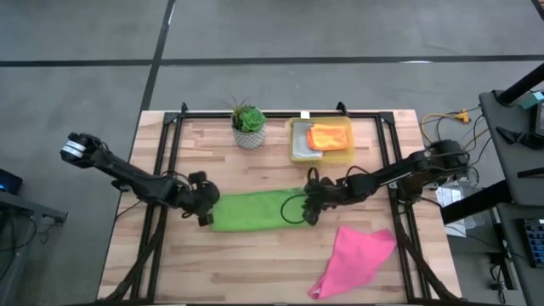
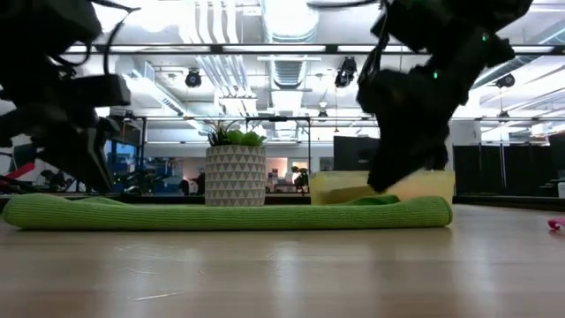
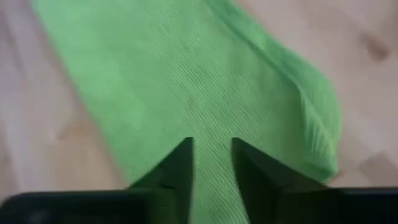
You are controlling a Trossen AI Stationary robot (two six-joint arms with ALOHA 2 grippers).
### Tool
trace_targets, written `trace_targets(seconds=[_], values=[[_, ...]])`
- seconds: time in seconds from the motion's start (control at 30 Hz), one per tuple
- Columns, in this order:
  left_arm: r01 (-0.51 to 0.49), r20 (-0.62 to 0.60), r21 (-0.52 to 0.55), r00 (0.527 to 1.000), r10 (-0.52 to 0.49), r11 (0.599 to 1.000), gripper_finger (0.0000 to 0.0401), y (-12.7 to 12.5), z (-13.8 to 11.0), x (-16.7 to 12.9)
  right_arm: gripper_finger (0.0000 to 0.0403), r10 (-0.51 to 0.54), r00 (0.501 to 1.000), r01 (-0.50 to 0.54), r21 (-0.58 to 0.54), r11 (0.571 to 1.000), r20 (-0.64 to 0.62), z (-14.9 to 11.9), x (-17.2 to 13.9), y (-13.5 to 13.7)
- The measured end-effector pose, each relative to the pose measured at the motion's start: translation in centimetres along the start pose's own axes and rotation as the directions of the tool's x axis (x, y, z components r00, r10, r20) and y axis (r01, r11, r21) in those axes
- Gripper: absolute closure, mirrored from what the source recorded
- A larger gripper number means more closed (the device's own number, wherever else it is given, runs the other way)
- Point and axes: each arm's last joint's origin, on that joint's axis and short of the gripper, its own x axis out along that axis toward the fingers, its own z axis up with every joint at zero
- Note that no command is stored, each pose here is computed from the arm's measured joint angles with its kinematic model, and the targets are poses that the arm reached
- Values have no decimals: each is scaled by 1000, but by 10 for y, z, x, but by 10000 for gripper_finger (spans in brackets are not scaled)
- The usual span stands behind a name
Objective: Fold microfiber towels
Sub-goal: Fold the green microfiber cloth
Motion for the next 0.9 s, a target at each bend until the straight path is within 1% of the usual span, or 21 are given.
trace_targets(seconds=[0.03, 0.1, 0.17, 0.23, 0.33, 0.4, 0.5, 0.7, 0.8, 0.87, 0.9], values=[[11, -16, 10, 1000, -11, 1000, 386, 0, 1, 3, 319, -10, 1000, 11, 7, 1000, -17, -3, 4, 1], [5, -43, 10, 999, -4, 1000, 391, 1, 1, 8, 369, -25, 999, 26, 23, 999, -38, -6, 13, 2], [-5, -65, 13, 998, 6, 1000, 396, 0, 1, 12, 384, -50, 997, 53, 47, 997, -63, -9, 21, 2], [18, -106, 18, 994, -16, 1000, 400, -2, -1, 16, 389, -89, 993, 94, 73, 993, -78, -10, 29, -2], [77, -172, 22, 982, -72, 997, 400, -8, -2, 23, 393, -135, 988, 143, 100, 985, -75, -4, 37, -7], [126, -209, 21, 971, -119, 992, 401, -13, -4, 27, 394, -149, 986, 156, 106, 982, -71, 2, 41, -11], [181, -251, 7, 952, -173, 984, 401, -23, -6, 31, 394, -167, 984, 173, 87, 981, -68, 10, 47, -17], [275, -279, -73, 917, -284, 959, 401, -45, -5, 34, 394, -199, 979, 201, 52, 978, -46, 31, 53, -25], [337, -312, -118, 881, -357, 934, 401, -58, -7, 35, 394, -206, 978, 207, 18, 978, -36, 40, 57, -25], [402, -351, -121, 838, -418, 908, 401, -69, -10, 37, 394, -208, 978, 208, -3, 978, -30, 45, 62, -24], [442, -369, -124, 810, -455, 888, 401, -75, -11, 38, 394, -209, 977, 209, -7, 978, -25, 47, 64, -22]])
